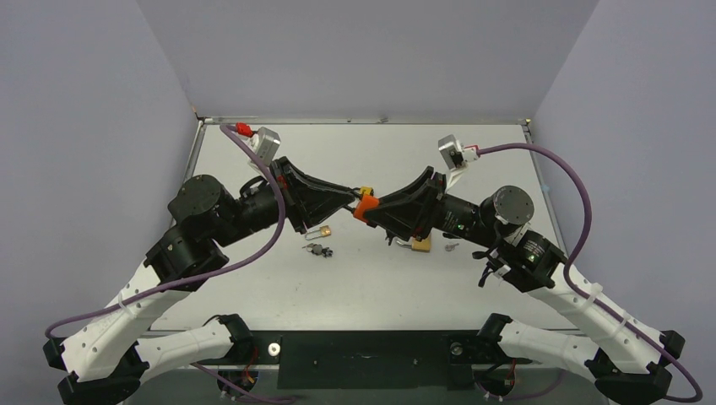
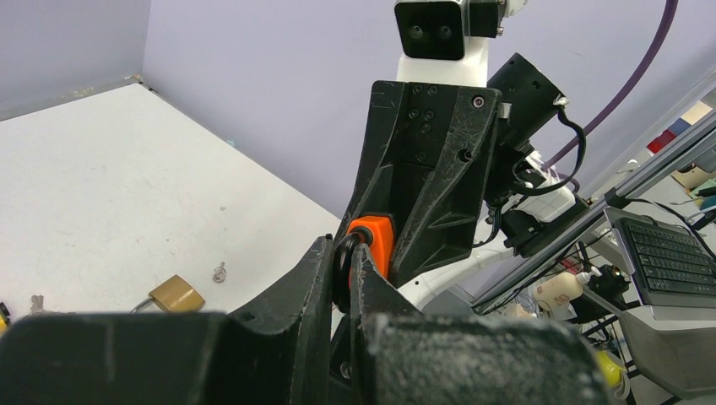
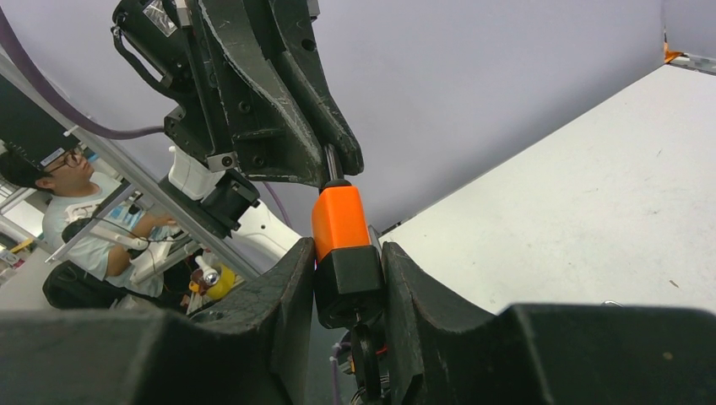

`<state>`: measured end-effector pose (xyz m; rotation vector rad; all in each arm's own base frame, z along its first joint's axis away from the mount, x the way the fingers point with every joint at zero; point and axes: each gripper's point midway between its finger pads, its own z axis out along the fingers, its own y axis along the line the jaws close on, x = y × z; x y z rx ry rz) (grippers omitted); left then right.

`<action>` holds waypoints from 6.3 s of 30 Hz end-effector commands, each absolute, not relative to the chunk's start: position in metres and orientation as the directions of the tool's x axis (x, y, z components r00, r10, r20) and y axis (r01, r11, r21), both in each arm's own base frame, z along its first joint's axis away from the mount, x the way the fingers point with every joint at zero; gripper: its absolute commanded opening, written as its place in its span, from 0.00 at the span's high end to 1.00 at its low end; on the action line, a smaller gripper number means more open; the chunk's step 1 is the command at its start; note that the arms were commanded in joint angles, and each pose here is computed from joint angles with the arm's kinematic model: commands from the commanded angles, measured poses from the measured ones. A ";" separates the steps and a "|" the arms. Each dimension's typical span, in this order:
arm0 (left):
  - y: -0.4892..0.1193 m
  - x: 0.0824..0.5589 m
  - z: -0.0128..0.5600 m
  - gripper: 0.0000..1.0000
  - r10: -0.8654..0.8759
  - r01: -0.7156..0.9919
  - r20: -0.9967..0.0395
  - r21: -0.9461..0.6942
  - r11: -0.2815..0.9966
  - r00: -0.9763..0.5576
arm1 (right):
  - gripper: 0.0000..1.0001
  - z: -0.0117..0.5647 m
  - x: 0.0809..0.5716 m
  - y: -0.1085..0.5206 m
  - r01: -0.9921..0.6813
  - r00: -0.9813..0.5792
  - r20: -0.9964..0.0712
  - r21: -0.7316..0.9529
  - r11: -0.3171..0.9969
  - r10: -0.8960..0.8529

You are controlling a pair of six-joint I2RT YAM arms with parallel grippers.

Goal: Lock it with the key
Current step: Lock the lock.

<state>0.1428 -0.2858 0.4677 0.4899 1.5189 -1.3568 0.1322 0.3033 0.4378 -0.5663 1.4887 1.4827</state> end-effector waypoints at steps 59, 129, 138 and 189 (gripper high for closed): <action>-0.294 0.177 0.477 1.00 -0.440 0.683 -0.752 -0.646 0.341 -0.491 | 0.53 0.447 0.137 0.302 -0.850 -0.476 -0.775 0.527 0.010 0.416; -0.284 0.136 0.427 0.76 -0.117 0.801 -0.824 -0.567 0.195 -0.555 | 1.00 0.422 0.125 0.265 -0.872 -0.378 -0.861 0.454 0.182 0.340; -0.287 0.134 0.424 0.99 -0.093 0.798 -0.817 -0.576 0.177 -0.569 | 1.00 0.421 0.125 0.266 -0.875 -0.374 -0.868 0.447 0.185 0.327; -0.319 0.112 0.408 1.00 -0.018 0.829 -0.835 -0.550 0.100 -0.551 | 1.00 0.463 0.119 0.283 -0.886 -0.424 -0.816 0.464 0.006 0.392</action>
